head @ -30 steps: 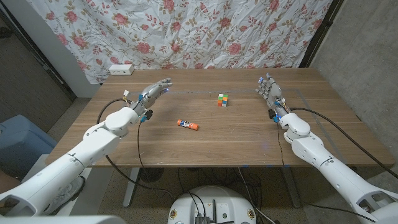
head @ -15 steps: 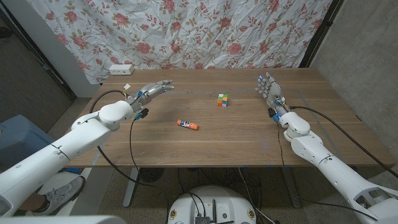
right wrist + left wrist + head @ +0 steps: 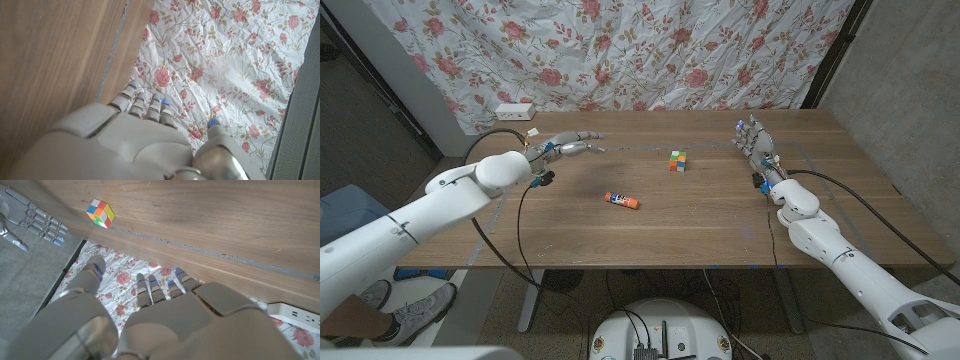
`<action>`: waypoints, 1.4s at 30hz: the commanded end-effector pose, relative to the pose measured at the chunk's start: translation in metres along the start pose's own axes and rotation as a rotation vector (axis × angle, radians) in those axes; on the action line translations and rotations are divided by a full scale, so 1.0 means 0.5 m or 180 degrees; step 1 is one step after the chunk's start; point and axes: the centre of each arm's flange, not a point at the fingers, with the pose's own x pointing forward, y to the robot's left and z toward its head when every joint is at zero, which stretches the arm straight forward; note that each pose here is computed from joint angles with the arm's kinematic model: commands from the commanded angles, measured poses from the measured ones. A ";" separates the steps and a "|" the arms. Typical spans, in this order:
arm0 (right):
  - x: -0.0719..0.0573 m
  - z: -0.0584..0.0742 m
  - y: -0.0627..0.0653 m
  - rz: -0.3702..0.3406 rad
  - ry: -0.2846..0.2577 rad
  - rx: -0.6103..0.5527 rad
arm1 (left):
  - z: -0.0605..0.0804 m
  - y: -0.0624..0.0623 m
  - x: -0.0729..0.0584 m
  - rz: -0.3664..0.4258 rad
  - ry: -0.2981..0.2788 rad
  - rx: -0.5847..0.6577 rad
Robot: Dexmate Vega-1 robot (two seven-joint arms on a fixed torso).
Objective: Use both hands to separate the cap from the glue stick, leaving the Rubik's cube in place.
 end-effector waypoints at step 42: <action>0.000 0.000 -0.018 -0.0062 0.0101 -0.0078 | 0.109 -0.081 -0.015 -0.0678 0.0165 0.2488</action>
